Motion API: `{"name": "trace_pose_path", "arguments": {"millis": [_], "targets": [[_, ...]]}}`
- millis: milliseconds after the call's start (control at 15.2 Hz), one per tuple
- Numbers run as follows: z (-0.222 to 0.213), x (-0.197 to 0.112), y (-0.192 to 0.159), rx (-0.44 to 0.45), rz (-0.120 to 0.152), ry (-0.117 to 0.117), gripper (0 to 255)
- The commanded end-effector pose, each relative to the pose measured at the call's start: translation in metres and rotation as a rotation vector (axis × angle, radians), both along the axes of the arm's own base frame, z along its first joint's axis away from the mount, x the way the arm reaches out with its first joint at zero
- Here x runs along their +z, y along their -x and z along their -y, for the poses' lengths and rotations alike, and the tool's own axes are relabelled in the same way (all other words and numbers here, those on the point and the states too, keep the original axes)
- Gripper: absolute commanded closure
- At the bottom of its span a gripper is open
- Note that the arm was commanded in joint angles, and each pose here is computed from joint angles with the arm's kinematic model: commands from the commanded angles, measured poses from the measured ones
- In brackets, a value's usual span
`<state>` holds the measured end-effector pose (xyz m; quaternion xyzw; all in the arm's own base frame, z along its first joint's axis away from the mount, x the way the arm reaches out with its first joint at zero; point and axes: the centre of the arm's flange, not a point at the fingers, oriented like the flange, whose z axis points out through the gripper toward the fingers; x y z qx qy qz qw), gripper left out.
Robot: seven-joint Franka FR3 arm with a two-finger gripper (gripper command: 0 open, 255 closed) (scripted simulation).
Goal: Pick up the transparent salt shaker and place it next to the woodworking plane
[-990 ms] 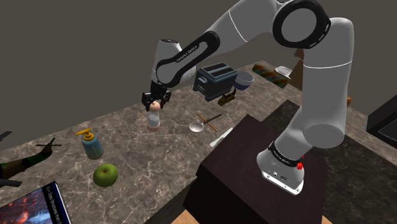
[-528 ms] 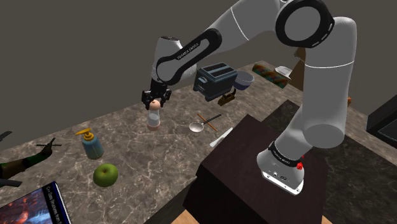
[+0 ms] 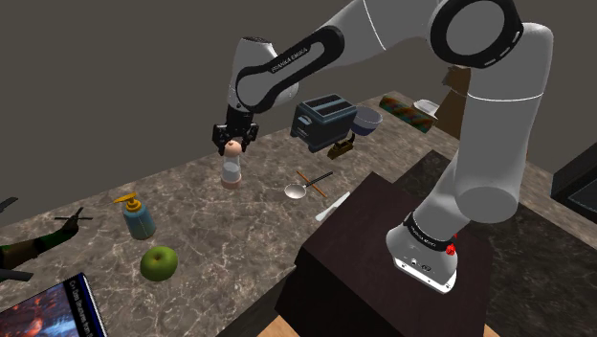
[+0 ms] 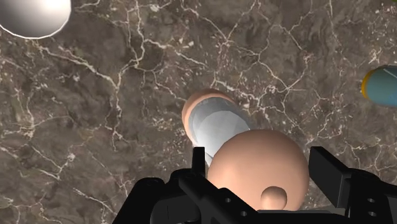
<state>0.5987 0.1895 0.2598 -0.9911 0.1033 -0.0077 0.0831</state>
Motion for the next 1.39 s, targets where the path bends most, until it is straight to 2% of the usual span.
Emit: {"name": "trace_pose_path", "arguments": {"millis": [0,1320], "targets": [[0.0,0.011,0.001,0.0,0.0,0.0,255],[0.0,0.117,0.001,0.0,0.0,0.0,255]]}}
